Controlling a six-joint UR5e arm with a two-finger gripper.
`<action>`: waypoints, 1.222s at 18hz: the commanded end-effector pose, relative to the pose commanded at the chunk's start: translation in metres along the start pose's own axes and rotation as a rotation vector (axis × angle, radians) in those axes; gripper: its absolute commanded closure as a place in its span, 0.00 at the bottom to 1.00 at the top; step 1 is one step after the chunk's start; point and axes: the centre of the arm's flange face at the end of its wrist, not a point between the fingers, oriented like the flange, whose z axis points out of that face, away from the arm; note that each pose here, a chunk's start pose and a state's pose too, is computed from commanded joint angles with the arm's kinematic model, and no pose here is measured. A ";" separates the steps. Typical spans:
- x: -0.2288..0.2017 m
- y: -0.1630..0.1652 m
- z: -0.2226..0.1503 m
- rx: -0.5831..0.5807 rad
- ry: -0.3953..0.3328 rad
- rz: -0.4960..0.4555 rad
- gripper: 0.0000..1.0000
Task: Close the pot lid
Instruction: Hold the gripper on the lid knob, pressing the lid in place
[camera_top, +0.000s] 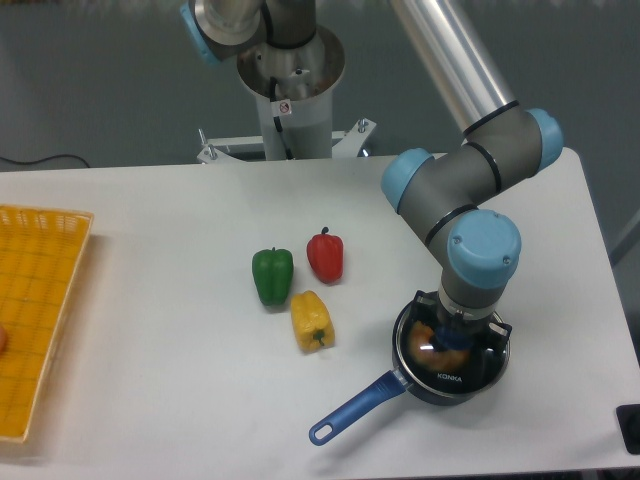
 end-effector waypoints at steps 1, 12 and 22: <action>0.000 0.000 0.001 -0.001 0.001 0.000 0.51; 0.002 -0.001 0.002 -0.010 -0.001 0.003 0.47; 0.003 -0.001 0.003 -0.010 -0.001 0.012 0.27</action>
